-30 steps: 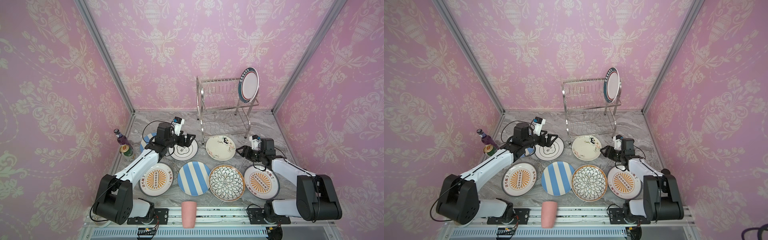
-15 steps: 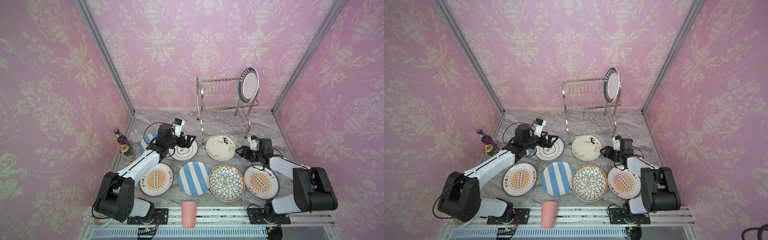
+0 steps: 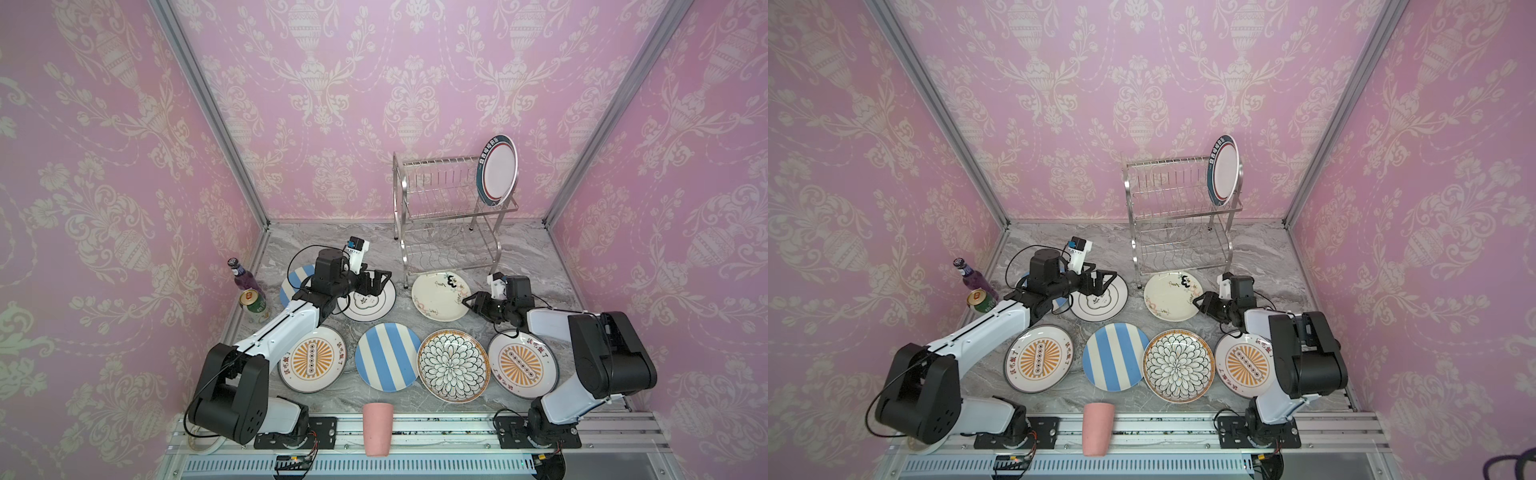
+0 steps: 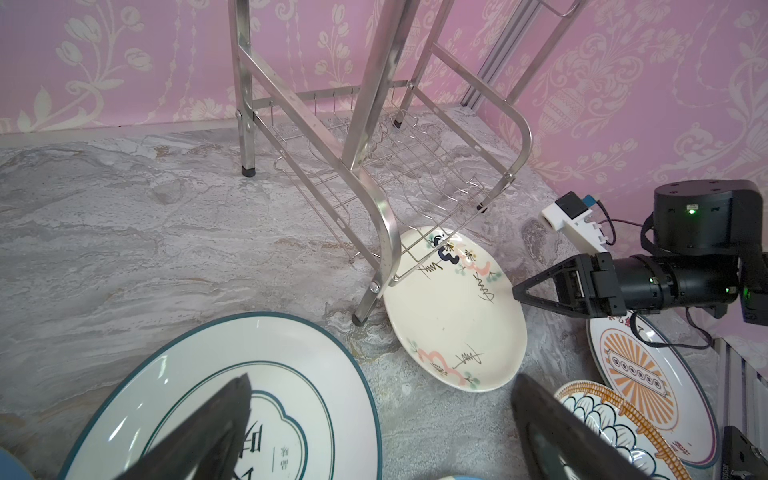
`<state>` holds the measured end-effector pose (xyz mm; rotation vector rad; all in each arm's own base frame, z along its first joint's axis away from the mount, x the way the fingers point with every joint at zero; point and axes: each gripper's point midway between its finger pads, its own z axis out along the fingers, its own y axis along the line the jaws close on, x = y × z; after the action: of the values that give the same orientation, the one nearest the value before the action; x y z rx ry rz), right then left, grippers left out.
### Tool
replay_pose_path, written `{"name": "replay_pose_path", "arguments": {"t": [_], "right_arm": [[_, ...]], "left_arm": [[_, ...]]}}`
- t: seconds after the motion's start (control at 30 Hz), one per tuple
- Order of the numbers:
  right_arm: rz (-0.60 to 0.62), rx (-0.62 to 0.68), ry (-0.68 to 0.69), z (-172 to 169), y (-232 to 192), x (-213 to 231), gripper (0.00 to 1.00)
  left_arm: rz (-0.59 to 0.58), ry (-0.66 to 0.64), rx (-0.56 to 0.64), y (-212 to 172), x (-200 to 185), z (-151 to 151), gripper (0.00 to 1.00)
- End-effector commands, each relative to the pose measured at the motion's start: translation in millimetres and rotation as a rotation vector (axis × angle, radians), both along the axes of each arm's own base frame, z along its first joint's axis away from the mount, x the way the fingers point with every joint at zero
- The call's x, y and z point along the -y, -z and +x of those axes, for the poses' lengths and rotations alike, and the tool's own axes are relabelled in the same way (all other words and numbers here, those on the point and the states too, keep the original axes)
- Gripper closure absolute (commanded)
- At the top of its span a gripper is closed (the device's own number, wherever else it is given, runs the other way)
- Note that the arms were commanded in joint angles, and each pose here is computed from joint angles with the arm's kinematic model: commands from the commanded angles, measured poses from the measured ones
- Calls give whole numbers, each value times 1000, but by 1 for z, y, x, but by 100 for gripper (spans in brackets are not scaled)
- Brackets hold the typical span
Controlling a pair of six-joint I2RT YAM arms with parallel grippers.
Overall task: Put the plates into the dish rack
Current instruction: 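Lower the right gripper onto the cream flowered plate's edge and close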
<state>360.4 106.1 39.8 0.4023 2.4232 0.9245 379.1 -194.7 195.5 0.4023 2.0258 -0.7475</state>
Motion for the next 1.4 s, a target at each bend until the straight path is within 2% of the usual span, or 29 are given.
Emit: {"name": "replay_pose_path", "arguments": {"t": [0.0,0.43,0.7,0.83,0.9,1.1,1.27,1.37], "right_arm": [[22,24,36,13,-5,-2,47],[58,2,63,22,15,-9,51],[53,-35,67,22,31,-14,57],[64,-38,68,24,36,-17,64],[70,-35,73,25,36,-17,71],[72,-24,80,31,30,-17,79],[75,-17,81,35,24,-17,95],[53,-24,78,33,18,-14,100]], "left_arm": [[-3,14,-9,0,0,-3,1],[7,12,2,-1,-1,-3,1],[15,12,8,-3,-2,-3,1],[19,11,6,-1,-2,-4,1],[22,9,5,-1,-3,-4,1],[23,4,27,-8,-4,-3,1],[23,3,34,-10,-5,-4,1],[13,4,34,-9,-4,-4,1]]}}
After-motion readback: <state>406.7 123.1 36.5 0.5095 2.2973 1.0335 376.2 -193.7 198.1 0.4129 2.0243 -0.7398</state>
